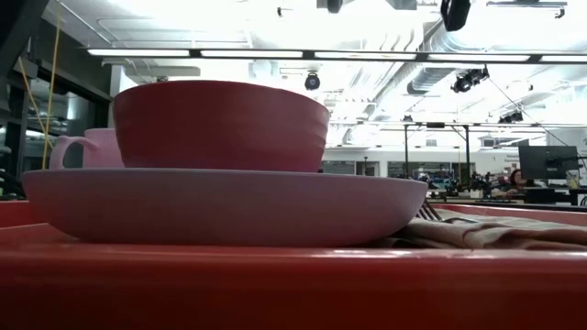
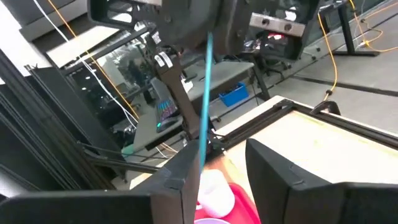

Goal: Set up tray
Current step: Put the blue spoon on the brown napkin to the left of the blue fork

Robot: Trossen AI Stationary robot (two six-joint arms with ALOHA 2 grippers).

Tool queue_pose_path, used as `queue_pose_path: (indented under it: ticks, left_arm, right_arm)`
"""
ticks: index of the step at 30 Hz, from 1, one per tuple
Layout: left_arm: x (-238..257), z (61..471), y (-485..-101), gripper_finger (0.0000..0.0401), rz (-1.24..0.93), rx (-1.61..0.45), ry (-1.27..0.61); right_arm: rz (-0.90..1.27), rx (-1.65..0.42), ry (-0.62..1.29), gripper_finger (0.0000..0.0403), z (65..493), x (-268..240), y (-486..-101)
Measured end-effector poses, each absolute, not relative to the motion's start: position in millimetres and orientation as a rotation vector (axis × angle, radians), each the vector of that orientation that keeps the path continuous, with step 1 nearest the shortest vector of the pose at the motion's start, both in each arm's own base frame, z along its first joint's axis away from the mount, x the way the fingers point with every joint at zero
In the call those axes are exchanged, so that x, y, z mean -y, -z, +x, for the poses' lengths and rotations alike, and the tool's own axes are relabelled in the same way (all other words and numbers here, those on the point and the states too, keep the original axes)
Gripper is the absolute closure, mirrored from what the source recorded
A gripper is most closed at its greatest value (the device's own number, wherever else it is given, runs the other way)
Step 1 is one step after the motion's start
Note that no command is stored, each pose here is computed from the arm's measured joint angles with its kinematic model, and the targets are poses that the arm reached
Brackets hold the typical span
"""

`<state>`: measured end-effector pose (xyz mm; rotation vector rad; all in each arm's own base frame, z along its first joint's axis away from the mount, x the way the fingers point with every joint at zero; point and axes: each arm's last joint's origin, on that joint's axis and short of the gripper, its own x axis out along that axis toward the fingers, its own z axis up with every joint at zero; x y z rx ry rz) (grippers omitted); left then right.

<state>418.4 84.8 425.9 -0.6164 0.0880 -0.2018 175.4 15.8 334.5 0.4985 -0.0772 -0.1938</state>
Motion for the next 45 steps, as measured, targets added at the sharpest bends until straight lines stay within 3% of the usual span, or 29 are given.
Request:
queue_pose_path:
  ticks: [22,35,45]
  left_arm:
    - [-76,427,-400,0.0385,-0.623,-0.253,0.14]
    - [-75,427,-399,0.0385,-0.622,-0.258,0.145]
    - [-75,427,-398,0.0385,-0.624,-0.266,0.143]
  right_arm:
    - [0.568,-0.009,0.113,0.0299,199,11,-321]
    - [0.584,-0.05,0.067,0.0395,199,11,-318]
    - [0.597,-0.06,0.092,0.0402,203,11,-315]
